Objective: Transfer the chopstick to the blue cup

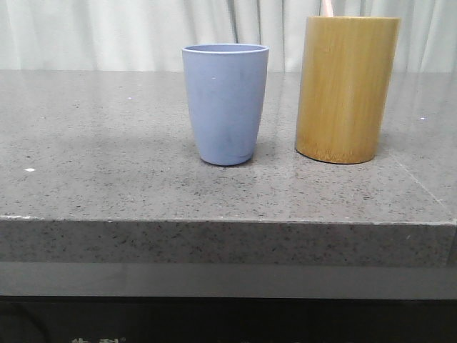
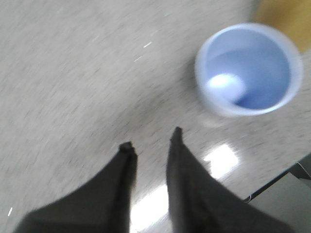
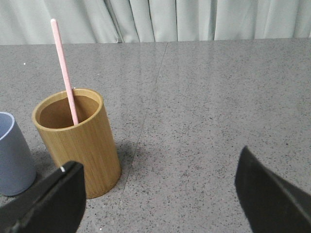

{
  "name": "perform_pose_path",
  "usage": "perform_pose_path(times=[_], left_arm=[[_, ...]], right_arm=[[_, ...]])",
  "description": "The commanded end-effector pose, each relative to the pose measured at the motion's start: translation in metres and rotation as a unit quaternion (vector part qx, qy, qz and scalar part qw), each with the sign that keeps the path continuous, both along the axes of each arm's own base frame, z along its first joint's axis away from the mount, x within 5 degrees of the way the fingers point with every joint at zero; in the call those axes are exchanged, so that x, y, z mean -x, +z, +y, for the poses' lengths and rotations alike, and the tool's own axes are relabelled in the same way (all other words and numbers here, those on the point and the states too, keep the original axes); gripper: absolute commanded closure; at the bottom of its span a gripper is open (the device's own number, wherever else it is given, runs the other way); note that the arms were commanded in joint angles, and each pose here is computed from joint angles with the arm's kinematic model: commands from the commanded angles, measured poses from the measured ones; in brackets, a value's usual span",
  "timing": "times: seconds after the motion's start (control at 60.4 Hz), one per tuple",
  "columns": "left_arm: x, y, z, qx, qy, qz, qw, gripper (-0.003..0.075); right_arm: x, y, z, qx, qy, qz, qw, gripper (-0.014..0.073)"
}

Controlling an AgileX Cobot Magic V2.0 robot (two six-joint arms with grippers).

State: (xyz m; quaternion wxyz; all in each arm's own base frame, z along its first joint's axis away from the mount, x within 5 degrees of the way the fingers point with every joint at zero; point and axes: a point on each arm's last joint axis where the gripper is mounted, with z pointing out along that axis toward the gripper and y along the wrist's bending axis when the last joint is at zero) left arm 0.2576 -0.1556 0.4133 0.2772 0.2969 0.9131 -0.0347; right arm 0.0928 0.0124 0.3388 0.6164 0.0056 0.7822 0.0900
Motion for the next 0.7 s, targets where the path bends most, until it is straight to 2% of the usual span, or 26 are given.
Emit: perform_pose_path(times=[0.0, 0.05, 0.149, 0.282, 0.431, 0.679], left_arm=[[0.016, 0.015, 0.033, 0.021, 0.051, -0.024, 0.998, 0.0715], [0.019, 0.013, 0.048, 0.025, 0.073, -0.034, 0.996, 0.074], [0.031, 0.009, 0.074, 0.045, 0.117, -0.061, 0.99, 0.0739], [0.057, 0.001, 0.101, 0.089, 0.167, -0.113, 0.975, 0.0739], [0.097, -0.019, 0.116, 0.147, 0.172, -0.192, 0.955, 0.0739], [0.162, -0.067, 0.131, 0.206, 0.159, -0.286, 0.922, 0.0739]], right_arm=[[-0.001, 0.018, -0.002, -0.005, -0.009, -0.048, 0.999, -0.0038], [-0.001, 0.018, -0.002, -0.005, -0.009, -0.048, 0.999, -0.0038], [-0.001, 0.018, -0.002, -0.005, -0.009, -0.048, 0.999, -0.0038], [-0.001, 0.018, -0.002, -0.004, -0.009, -0.049, 0.999, -0.0038], [-0.001, 0.018, -0.002, -0.004, -0.009, -0.049, 0.999, -0.0038], [-0.001, 0.018, -0.002, -0.003, -0.009, -0.05, 0.999, -0.0038]])
